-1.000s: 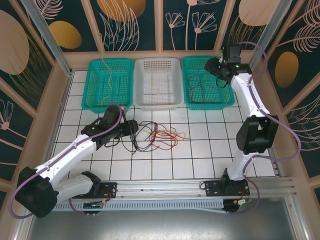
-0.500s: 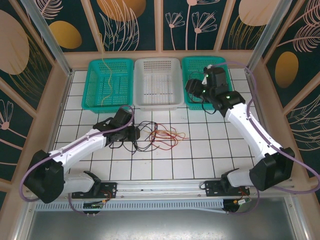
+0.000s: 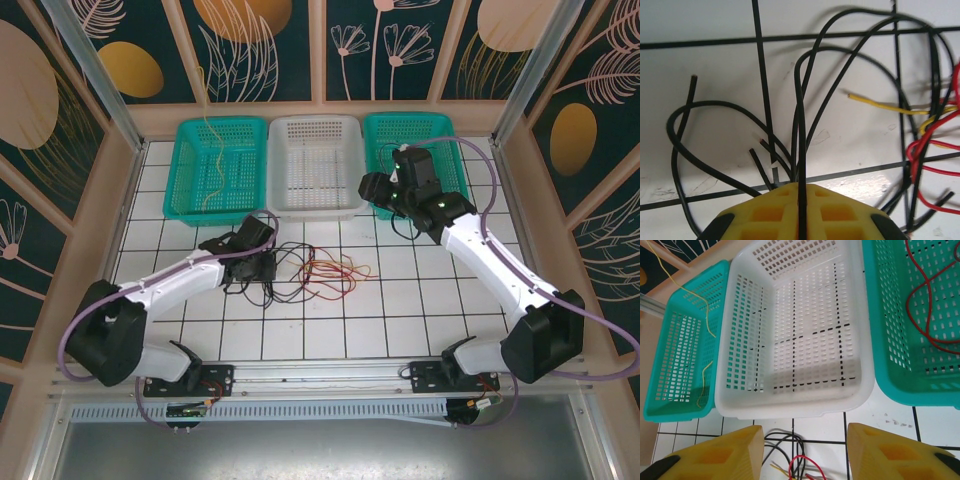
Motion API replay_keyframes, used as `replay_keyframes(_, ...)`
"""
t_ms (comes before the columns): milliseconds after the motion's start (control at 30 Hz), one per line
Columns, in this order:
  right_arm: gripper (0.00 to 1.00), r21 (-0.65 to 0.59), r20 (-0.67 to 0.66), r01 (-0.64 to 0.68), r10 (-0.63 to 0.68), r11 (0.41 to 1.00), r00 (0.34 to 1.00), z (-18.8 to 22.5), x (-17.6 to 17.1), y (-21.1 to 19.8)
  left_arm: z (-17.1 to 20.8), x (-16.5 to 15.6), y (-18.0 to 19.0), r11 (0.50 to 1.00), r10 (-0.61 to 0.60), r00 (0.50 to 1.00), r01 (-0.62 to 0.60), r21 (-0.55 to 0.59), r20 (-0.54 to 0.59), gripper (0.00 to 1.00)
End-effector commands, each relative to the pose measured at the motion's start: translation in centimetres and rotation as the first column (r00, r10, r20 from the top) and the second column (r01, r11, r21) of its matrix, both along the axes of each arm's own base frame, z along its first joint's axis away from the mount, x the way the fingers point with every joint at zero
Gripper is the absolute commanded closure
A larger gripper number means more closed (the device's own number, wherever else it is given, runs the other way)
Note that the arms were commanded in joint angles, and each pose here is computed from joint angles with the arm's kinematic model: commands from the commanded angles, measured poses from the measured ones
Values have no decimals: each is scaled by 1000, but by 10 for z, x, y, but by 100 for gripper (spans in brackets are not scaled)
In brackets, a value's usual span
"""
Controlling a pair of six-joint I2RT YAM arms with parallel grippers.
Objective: Untangle the cables
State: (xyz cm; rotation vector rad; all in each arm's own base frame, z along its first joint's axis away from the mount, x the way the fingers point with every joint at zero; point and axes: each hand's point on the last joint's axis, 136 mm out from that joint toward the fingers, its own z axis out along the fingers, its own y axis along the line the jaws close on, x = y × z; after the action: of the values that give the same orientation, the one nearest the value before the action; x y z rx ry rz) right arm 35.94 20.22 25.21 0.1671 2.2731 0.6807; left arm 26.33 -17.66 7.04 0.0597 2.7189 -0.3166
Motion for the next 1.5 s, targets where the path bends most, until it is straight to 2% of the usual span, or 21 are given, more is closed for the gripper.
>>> replay_keyframes(0, 53, 31, 47, 7, -8, 999, 999, 16, 1, 6, 49, 6, -6, 998, -16, 996, 21, -57, 91, 93)
replay_keyframes(100, 53, 60, 77, -42, 37, 997, 996, 27, -4, 20, 94, 6, -16, 986, -30, 985, 56, -154, 168, 100)
replay_keyframes(267, 49, 181, 209, -244, 205, 953, 956, 71, -30, 63, 199, 6, -32, 929, -17, 932, 149, -339, 362, 100)
replay_keyframes(367, 38, 217, 290, -349, 281, 912, 915, 97, -48, 81, 248, 6, -37, 898, -6, 899, 197, -393, 438, 100)
replay_keyframes(567, 29, 267, 341, -478, 382, 837, 859, 117, -70, 107, 317, 4, -42, 852, 16, 840, 272, -447, 542, 100)
replay_keyframes(667, 25, 276, 341, -491, 393, 827, 854, 118, -73, 112, 335, 4, -45, 830, 26, 822, 299, -471, 569, 100)
replay_keyframes(967, 25, 345, 360, -528, 410, 776, 838, 124, -80, 128, 358, 0, -54, 728, 97, 786, 362, -582, 611, 100)
replay_keyframes(1167, 26, 322, 296, -517, 434, 793, 851, 104, -77, 141, 374, -1, -62, 674, 106, 753, 426, -604, 650, 100)
replay_keyframes(1300, 28, 293, 229, -495, 442, 818, 867, 75, -74, 146, 388, 3, -63, 682, 108, 719, 449, -578, 686, 100)
replay_keyframes(1467, 31, 329, 195, -490, 449, 807, 872, 56, -79, 148, 401, 10, -58, 708, 133, 675, 447, -546, 725, 100)
